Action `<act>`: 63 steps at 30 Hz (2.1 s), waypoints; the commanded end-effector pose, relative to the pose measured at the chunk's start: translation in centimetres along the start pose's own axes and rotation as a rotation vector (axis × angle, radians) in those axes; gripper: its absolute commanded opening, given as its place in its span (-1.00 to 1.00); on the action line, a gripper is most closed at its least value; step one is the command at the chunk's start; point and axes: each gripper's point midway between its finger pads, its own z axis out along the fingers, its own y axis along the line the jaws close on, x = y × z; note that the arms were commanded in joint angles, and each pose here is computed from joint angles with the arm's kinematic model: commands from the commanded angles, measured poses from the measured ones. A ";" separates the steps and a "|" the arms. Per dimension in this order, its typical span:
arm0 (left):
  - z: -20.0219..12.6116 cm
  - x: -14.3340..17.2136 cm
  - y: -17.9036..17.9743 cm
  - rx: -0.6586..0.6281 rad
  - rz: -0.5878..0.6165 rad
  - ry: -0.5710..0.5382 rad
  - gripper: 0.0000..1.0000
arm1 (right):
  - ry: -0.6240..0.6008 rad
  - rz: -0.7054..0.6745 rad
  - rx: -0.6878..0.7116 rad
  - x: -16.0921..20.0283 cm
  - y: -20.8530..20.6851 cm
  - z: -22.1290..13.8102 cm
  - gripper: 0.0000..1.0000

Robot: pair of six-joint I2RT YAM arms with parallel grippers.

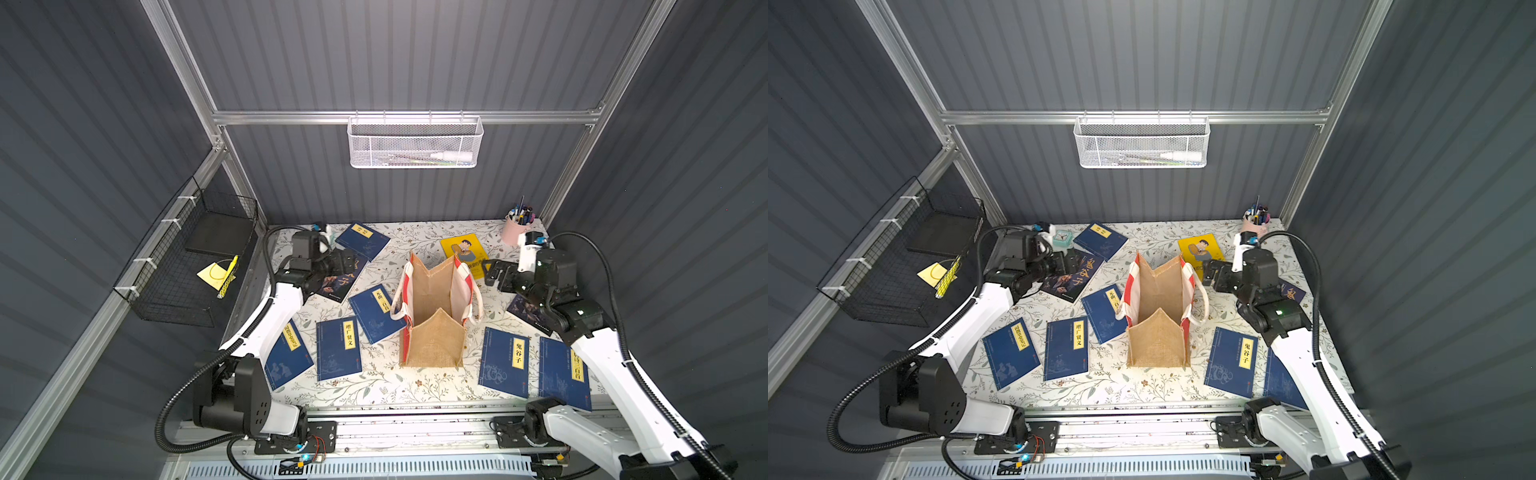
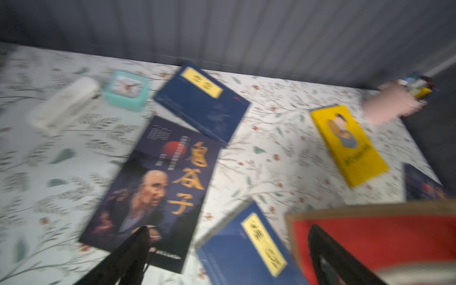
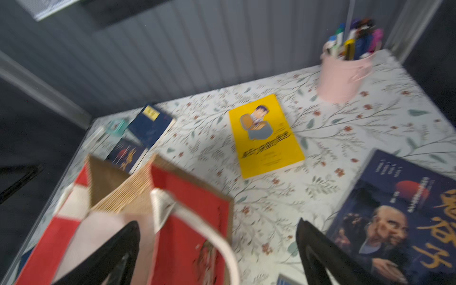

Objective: Put the books into the canvas bag
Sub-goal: Move the canvas bag to the center of the board.

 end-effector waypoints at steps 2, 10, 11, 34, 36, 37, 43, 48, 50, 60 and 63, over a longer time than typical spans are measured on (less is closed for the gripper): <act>-1.6 2.0 -8.7 0.198 0.047 0.144 0.99 | 0.238 0.019 -0.008 4.7 1.9 -2.0 0.94; 0.9 7.2 -15.1 0.278 0.093 0.343 0.75 | 0.458 -0.024 0.001 8.2 3.4 -0.1 0.33; 1.4 8.1 -15.1 0.272 0.084 0.377 0.63 | 0.470 -0.029 0.013 8.3 3.3 0.3 0.17; 9.6 5.7 -11.3 -0.006 -0.002 0.307 -0.13 | 0.419 -0.216 -0.047 -1.0 5.1 14.9 -0.74; 10.1 5.2 -10.8 -0.012 -0.013 0.300 0.02 | 0.410 -0.222 -0.047 -2.0 5.4 15.3 -0.65; 10.1 4.9 -10.7 -0.013 -0.014 0.294 0.10 | 0.399 -0.222 -0.049 -2.6 5.6 15.3 -0.51; 8.1 2.3 -9.8 -0.021 0.006 0.243 0.51 | 0.372 -0.214 -0.053 -4.2 6.2 12.9 0.28; 4.4 0.1 -9.2 -0.043 0.025 0.186 0.82 | 0.301 -0.206 -0.004 -5.2 6.5 8.7 0.34; 2.6 -0.6 -8.8 -0.049 0.023 0.162 0.95 | 0.255 -0.242 0.021 -5.3 7.4 6.5 0.35; -6.2 1.7 -5.3 -0.144 -0.020 0.128 0.99 | 0.242 -0.342 -0.025 0.3 14.2 -0.4 0.35; -7.7 5.0 -2.5 -0.241 -0.057 0.189 0.99 | 0.282 -0.375 -0.042 3.9 16.3 -0.6 0.35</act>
